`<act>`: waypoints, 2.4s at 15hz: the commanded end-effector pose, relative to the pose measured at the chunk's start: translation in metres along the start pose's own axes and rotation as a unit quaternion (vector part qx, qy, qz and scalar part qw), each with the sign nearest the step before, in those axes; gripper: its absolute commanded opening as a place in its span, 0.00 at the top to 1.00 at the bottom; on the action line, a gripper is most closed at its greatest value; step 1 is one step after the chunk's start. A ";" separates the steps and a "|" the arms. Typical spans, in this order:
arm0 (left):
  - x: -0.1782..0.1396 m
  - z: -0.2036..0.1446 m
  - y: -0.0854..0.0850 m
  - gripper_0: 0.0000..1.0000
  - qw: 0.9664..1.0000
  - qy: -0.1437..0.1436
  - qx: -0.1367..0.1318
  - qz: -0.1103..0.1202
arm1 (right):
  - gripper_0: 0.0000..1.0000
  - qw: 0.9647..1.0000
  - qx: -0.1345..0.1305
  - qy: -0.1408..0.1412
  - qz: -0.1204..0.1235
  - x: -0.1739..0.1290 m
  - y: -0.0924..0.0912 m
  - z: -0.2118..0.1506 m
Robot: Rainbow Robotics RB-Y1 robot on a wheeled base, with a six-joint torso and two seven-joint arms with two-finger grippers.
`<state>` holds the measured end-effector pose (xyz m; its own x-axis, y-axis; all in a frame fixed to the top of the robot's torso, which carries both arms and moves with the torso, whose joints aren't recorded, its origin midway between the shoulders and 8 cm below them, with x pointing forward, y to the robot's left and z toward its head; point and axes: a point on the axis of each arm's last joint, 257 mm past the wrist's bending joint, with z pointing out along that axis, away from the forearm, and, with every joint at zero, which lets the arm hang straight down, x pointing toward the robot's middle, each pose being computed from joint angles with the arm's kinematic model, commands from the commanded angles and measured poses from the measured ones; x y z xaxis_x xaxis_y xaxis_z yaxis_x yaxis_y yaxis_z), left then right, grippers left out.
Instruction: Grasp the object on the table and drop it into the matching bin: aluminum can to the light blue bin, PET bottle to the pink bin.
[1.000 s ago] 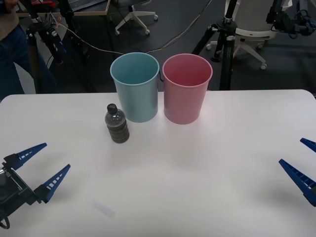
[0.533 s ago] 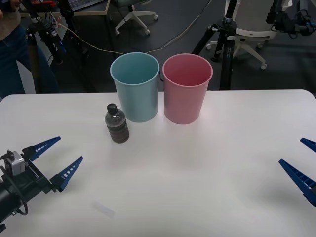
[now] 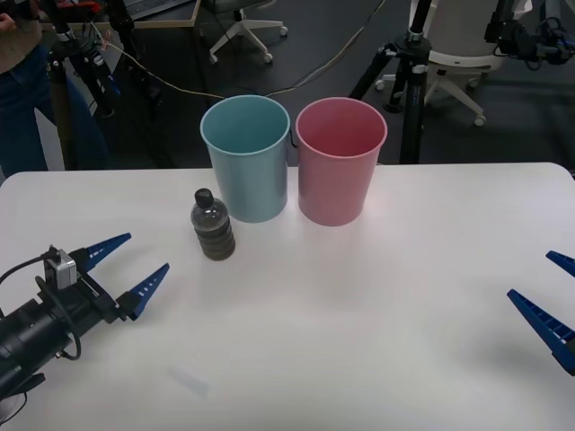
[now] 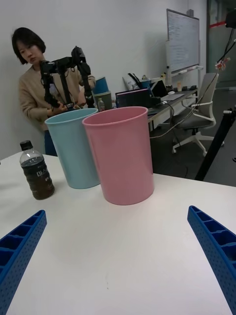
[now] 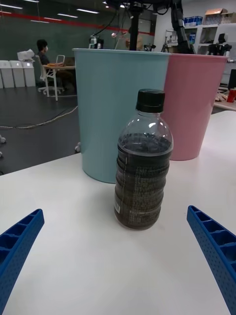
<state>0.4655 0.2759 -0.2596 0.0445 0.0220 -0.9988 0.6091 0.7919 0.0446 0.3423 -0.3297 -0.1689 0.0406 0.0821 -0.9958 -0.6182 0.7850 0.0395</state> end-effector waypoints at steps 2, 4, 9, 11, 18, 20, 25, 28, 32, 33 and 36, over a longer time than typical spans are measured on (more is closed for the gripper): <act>0.007 0.023 0.001 0.00 1.000 0.005 0.010 -0.003 | 0.00 1.000 0.000 0.000 0.000 0.000 0.000 0.000; 0.014 0.033 -0.004 0.00 1.000 0.011 0.020 -0.002 | 0.00 1.000 0.000 0.000 0.000 0.000 0.000 0.000; 0.019 0.053 -0.018 0.00 0.999 0.021 0.036 0.010 | 0.00 1.000 0.000 0.000 0.000 0.000 0.000 0.000; 0.019 0.059 -0.021 0.00 0.999 0.023 0.039 0.013 | 0.00 1.000 0.000 0.000 0.000 0.000 0.000 0.000; 0.016 0.081 -0.033 0.00 0.998 0.021 0.049 0.025 | 0.00 1.000 0.000 0.000 0.000 0.000 0.000 0.000; 0.018 0.084 -0.034 0.00 0.998 0.024 0.047 0.028 | 0.00 1.000 0.000 0.000 0.000 0.000 0.000 0.000; 0.016 0.100 -0.036 0.00 0.998 0.027 0.044 0.035 | 0.00 1.000 0.000 0.000 0.000 0.000 0.000 0.000; 0.017 0.106 -0.037 0.00 0.998 0.030 0.040 0.037 | 0.00 1.000 0.000 0.000 0.000 0.000 0.000 0.000; 0.016 0.117 -0.043 0.00 0.998 0.032 0.044 0.038 | 0.00 1.000 0.000 0.000 0.000 0.000 0.000 0.000; 0.017 0.120 -0.045 0.00 0.998 0.034 0.044 0.037 | 0.00 1.000 0.000 0.000 0.000 0.000 0.000 0.000; 0.017 0.129 -0.047 0.00 0.998 0.038 0.040 0.033 | 0.00 1.000 0.000 0.000 0.000 0.000 0.000 0.000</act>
<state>0.5384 0.1608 -0.2760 0.0298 0.1191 -0.9924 0.6689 0.7354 0.1084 0.3423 -0.3297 -0.1689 0.0406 0.0821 -0.9958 -0.6182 0.7850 0.0395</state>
